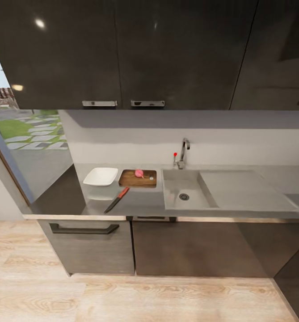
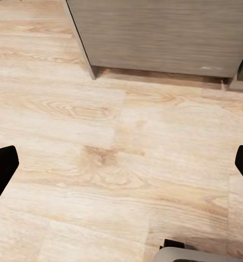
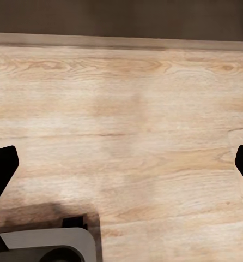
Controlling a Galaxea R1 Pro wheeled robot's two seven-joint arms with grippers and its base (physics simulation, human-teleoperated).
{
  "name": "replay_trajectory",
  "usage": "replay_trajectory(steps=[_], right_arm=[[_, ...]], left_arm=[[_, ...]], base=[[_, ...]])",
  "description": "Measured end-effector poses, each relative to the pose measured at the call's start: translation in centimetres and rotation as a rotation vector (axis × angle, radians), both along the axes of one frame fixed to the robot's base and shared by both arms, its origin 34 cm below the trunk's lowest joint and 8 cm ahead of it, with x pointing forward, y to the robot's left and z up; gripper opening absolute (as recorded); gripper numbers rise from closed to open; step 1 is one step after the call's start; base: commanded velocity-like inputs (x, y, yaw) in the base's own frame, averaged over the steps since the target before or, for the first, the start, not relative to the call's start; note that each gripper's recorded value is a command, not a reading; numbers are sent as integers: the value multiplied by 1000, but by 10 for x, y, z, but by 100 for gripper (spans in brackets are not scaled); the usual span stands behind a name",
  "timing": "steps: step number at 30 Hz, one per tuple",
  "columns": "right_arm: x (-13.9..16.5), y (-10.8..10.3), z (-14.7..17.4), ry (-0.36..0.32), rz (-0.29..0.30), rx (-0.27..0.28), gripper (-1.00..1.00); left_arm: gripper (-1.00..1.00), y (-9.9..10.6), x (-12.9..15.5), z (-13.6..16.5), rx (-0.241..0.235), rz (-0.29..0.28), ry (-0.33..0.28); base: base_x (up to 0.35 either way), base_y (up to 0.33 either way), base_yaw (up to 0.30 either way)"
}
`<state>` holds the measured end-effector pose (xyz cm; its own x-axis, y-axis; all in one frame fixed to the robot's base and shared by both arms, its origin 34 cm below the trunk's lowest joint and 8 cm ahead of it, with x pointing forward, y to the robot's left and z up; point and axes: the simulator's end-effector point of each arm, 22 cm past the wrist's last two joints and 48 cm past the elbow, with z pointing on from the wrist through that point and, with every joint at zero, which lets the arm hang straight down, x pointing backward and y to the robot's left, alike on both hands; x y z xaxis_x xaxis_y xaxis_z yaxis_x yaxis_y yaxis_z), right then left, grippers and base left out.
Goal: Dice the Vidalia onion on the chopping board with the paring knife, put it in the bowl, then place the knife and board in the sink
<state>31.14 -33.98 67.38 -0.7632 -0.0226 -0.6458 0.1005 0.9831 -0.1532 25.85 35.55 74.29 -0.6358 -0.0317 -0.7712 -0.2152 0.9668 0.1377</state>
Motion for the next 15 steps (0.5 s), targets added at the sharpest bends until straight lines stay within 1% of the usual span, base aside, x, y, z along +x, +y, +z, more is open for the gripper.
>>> replay_trajectory(steps=[4,7,8,10,11,13,14,15], right_arm=[[3,0,2,-9,0,-1,100],[15,-7,9,-44,4,-21,100],[25,-10,16,-73,6,-34,100],[56,-9,36,-156,10,-65,100],[75,-5,49,-205,8,-79,100],[116,7,86,-322,-9,-110,100],[133,5,106,-374,-22,-134,100],[146,-10,125,-411,-27,-177,100]], left_arm=[[100,0,1,1,-1,-1,-5],[100,-4,0,-1,-7,-3,-1],[100,-7,-2,-2,-12,-4,3],[100,-11,-6,-5,-20,-3,13],[100,-13,-7,-6,-22,-2,17],[100,-14,-10,-8,-24,-2,24],[100,-14,-11,-9,-25,-2,26],[100,-15,-11,-9,-25,-2,28]], base=[[0,0,0],[0,0,0],[0,0,0],[0,0,0],[0,0,0],[0,0,0],[0,0,0],[0,0,0]])
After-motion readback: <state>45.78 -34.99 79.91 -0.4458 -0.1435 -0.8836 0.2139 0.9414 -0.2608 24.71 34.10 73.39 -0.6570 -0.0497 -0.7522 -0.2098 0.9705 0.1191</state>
